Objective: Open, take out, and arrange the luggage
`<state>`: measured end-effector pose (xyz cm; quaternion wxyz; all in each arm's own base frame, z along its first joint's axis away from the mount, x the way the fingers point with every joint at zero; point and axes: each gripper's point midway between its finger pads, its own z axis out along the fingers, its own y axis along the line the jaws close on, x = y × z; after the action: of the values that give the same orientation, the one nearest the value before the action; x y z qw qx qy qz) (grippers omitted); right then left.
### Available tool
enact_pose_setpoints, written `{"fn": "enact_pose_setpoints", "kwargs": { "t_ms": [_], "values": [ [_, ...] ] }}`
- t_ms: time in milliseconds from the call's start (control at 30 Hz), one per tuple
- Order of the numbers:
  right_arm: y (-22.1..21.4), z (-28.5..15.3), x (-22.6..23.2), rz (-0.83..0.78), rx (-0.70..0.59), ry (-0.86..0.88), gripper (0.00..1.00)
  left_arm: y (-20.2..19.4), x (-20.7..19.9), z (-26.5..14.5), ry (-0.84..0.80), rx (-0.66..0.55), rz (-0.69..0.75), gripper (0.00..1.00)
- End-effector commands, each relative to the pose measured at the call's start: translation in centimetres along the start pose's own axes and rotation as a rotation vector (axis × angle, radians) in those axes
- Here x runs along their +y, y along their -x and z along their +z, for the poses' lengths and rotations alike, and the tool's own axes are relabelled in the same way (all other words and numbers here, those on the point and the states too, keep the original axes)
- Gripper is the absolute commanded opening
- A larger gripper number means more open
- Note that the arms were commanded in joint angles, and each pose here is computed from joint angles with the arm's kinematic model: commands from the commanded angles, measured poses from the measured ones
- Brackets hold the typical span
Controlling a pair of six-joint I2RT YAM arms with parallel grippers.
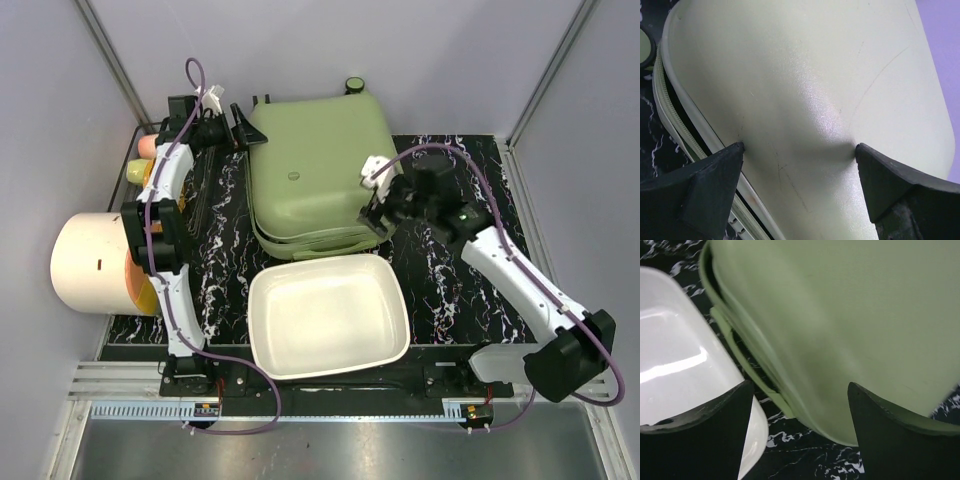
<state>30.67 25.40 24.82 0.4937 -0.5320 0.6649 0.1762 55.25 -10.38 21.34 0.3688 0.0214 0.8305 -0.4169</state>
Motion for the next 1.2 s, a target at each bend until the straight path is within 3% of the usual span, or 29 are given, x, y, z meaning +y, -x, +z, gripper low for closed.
{"fn": "enact_pose_setpoints", "kwargs": {
  "t_ms": [0, 167, 367, 467, 733, 867, 1033, 1167],
  "values": [
    [0.9, -3.3, -4.5, 0.21, -0.029, -0.114, 0.86, -6.3, -4.5, 7.3, -0.155, 0.18, 0.045, 0.95],
    [-2.0, -5.3, -6.9, 0.264, 0.074, -0.235, 0.88, -10.0, -10.3, 11.3, -0.235, 0.247, -0.024, 0.93],
    [-6.7, -5.7, -4.4, 0.229, 0.2, -0.197, 0.89, -11.1, -13.8, 14.5, -0.215, 0.142, -0.15, 0.91],
    [-10.8, -6.1, -4.6, 0.203, 0.312, -0.228, 0.88, -10.6, -15.0, 14.7, -0.209, 0.113, -0.126, 0.92],
    [-17.2, -10.9, -8.4, 0.199, 0.465, -0.354, 0.88, -10.0, -10.8, 8.9, -0.094, 0.072, -0.055, 0.94],
    [-19.7, -13.2, -11.0, 0.186, 0.534, -0.409, 0.87, -15.5, -7.6, 6.8, -0.034, 0.199, -0.092, 0.93],
    [-21.5, -16.8, -15.9, 0.25, 0.577, -0.532, 0.86, -19.4, -6.3, 6.1, -0.021, 0.263, -0.113, 0.87],
    [-21.1, -19.0, -18.0, 0.251, 0.572, -0.57, 0.86, -18.3, -6.4, 7.4, -0.036, 0.239, -0.08, 0.77]
  ]
}}
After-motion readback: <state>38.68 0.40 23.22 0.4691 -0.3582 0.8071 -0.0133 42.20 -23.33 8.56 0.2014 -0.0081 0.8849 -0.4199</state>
